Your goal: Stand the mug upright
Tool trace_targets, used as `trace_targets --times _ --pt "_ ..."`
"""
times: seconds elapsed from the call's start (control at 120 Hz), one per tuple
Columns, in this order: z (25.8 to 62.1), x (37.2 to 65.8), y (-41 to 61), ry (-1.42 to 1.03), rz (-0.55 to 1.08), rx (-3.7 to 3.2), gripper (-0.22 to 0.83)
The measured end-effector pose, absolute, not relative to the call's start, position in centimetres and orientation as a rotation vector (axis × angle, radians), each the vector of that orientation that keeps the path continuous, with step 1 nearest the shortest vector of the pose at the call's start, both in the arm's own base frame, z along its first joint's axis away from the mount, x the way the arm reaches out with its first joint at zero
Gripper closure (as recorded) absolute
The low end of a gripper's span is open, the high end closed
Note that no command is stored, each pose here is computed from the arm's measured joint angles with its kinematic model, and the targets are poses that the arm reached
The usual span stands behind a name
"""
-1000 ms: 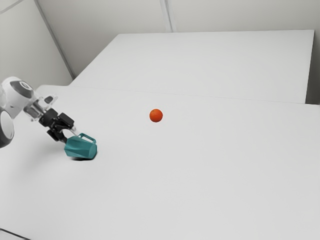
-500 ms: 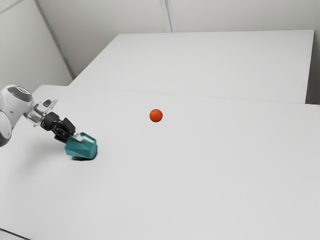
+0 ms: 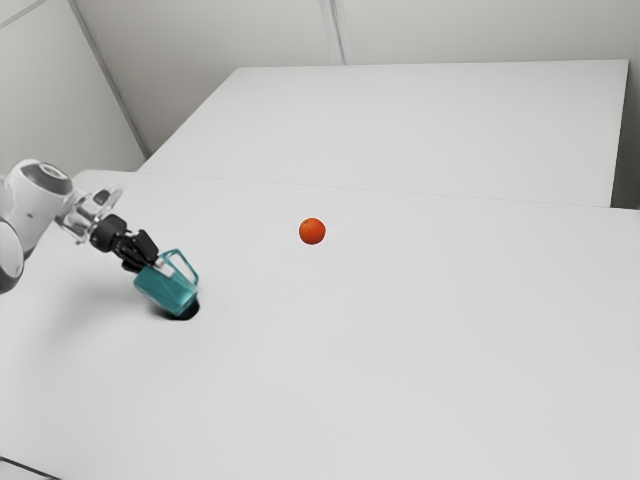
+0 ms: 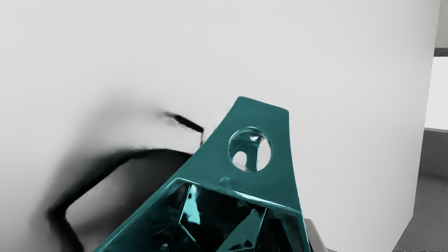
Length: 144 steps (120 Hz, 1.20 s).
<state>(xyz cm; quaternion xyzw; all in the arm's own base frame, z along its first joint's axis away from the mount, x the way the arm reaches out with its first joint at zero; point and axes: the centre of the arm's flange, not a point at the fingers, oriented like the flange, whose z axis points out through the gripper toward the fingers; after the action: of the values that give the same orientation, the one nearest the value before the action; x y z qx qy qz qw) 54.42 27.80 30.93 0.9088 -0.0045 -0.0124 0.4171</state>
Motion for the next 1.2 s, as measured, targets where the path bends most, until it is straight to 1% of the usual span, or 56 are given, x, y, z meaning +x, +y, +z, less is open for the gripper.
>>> trace_targets --times 0.192,0.408,0.483,0.658,0.783,0.933,1.108,1.2 --pt "32.9 54.7 26.0 -0.050 -0.028 2.295 0.76" --pt "38.3 55.2 21.3 -0.188 -0.041 2.418 0.77" --pt "39.2 55.3 18.9 -0.243 -0.064 2.473 0.77" --pt "39.7 55.8 15.0 -0.346 -0.124 2.631 0.78" --pt "40.7 56.3 12.6 -0.428 -0.142 2.743 0.78" --pt "40.8 56.4 9.9 -0.485 -0.153 2.841 0.79" --pt "40.1 56.4 6.8 -0.536 -0.183 2.931 0.79" --pt "39.4 55.6 5.7 -0.538 -0.206 2.966 0.79"
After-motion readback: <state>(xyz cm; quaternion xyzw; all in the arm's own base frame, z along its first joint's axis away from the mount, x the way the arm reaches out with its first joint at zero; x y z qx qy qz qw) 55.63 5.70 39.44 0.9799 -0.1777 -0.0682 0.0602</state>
